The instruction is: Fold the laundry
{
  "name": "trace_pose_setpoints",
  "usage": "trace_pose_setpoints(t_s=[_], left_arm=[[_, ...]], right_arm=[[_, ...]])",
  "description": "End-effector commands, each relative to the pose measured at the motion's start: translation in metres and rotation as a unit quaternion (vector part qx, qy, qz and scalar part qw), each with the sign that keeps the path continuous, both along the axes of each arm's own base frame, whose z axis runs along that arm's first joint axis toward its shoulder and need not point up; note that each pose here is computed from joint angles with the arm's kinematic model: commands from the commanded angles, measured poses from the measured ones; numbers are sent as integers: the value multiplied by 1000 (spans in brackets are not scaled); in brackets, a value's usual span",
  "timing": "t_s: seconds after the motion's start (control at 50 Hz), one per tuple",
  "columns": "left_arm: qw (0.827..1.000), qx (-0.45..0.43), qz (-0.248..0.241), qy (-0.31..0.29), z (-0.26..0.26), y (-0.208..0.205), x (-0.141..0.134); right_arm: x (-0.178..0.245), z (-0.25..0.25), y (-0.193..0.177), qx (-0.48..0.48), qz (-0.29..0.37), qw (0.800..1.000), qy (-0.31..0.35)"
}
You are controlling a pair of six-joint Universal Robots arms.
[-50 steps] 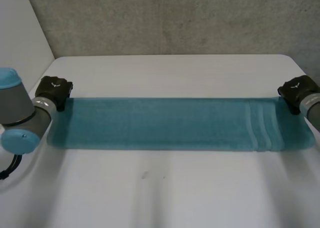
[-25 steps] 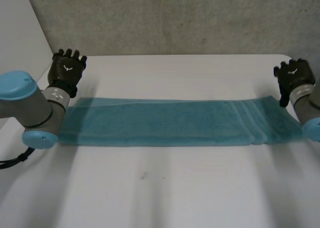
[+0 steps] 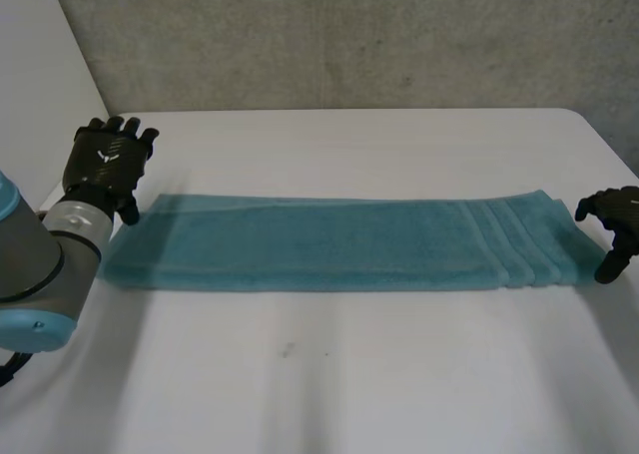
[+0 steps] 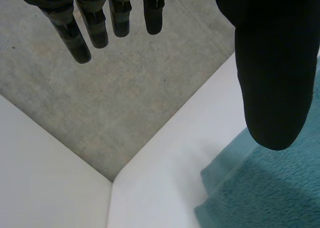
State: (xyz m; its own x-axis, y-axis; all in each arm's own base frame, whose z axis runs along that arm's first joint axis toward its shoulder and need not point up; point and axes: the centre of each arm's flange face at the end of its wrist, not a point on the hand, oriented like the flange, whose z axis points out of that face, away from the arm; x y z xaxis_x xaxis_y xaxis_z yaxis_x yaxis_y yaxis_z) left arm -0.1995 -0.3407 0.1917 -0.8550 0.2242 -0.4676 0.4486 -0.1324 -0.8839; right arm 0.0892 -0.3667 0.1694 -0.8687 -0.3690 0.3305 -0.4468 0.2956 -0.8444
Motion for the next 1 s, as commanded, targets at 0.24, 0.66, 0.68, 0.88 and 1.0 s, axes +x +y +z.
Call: trace_pose_setpoints(t_s=[0.24,0.66,0.68,0.88,1.0], left_arm=[[1000,12,3,18,-4,2,2],[1000,11,10,19,-4,2,6],[1000,11,10,19,-4,2,6],[1000,8,21,19,0,-1,12],[1000,4,20,20,2,0,12]], right_arm=[[-16,-34,-18,-1,15,1000,-24],[-92,-31,-46,-38,-144,988,51],[-92,-31,-46,-38,-144,987,52],[-143,-8,-55,-63,-209,962,166],[-124,11,-59,-93,-200,965,139]])
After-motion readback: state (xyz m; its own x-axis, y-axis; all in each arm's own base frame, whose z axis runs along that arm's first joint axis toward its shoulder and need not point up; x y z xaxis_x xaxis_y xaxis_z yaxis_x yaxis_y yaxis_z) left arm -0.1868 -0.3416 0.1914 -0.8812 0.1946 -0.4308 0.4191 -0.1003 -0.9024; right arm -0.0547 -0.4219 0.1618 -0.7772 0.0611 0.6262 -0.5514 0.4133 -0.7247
